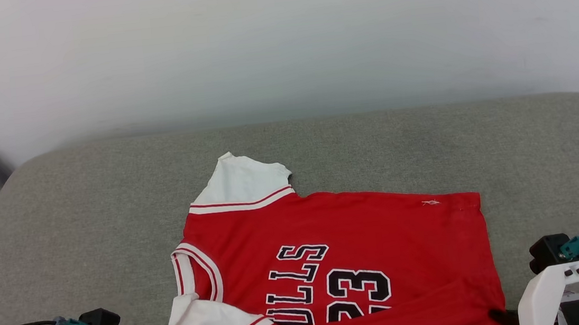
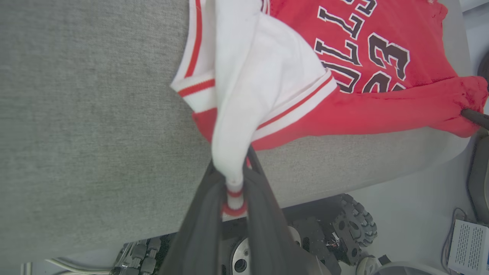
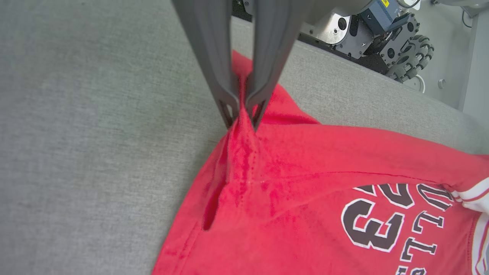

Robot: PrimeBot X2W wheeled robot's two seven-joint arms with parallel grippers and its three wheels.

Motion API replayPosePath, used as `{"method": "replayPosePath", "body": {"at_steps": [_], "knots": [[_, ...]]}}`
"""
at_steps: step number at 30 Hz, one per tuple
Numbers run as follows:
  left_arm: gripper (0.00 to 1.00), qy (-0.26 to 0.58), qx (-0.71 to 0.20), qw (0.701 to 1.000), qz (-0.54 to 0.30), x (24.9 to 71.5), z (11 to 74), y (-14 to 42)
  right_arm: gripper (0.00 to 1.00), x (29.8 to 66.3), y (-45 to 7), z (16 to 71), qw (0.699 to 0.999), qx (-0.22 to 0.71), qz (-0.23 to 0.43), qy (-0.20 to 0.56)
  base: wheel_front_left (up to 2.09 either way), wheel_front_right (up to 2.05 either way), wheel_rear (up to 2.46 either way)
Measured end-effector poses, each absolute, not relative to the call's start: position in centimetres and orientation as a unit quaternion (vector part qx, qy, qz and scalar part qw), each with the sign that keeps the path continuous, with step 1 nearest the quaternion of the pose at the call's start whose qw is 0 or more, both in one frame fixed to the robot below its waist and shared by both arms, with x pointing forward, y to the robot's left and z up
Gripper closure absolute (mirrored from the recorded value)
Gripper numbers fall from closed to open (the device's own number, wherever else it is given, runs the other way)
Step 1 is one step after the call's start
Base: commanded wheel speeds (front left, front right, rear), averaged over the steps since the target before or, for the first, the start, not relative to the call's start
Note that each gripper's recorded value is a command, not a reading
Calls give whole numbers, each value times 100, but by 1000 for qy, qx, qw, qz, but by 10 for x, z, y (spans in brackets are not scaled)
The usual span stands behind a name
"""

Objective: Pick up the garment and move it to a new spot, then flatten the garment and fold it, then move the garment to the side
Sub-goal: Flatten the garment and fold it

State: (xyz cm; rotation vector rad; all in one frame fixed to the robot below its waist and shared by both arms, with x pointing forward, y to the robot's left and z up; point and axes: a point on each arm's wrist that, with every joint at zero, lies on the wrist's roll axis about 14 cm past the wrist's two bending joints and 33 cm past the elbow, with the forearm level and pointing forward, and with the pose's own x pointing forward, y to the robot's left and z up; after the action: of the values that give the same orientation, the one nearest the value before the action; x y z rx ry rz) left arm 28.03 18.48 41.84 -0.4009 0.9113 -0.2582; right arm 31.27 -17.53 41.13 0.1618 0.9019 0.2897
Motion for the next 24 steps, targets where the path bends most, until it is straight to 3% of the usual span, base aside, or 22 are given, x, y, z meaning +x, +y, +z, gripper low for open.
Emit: {"method": "replayPosePath", "body": {"at_steps": [1,2,3,8,14,24], "knots": [[69,434,-199,870,-121,282,417,184,76,312,-174,409,887,81,139,432,0,0,0],[51,434,-205,869,-119,282,415,183,2,313,-172,408,890,85,139,425,0,0,0],[0,431,-204,871,-114,284,412,185,0,313,-171,407,893,87,138,420,0,0,0],[0,397,-201,889,-107,305,416,188,0,328,-174,423,929,85,129,336,0,0,0],[0,306,-167,933,-84,346,446,202,0,342,-190,466,973,69,98,198,0,0,0],[0,143,-132,977,-85,440,525,190,0,364,-211,530,997,48,39,46,0,0,0]]}}
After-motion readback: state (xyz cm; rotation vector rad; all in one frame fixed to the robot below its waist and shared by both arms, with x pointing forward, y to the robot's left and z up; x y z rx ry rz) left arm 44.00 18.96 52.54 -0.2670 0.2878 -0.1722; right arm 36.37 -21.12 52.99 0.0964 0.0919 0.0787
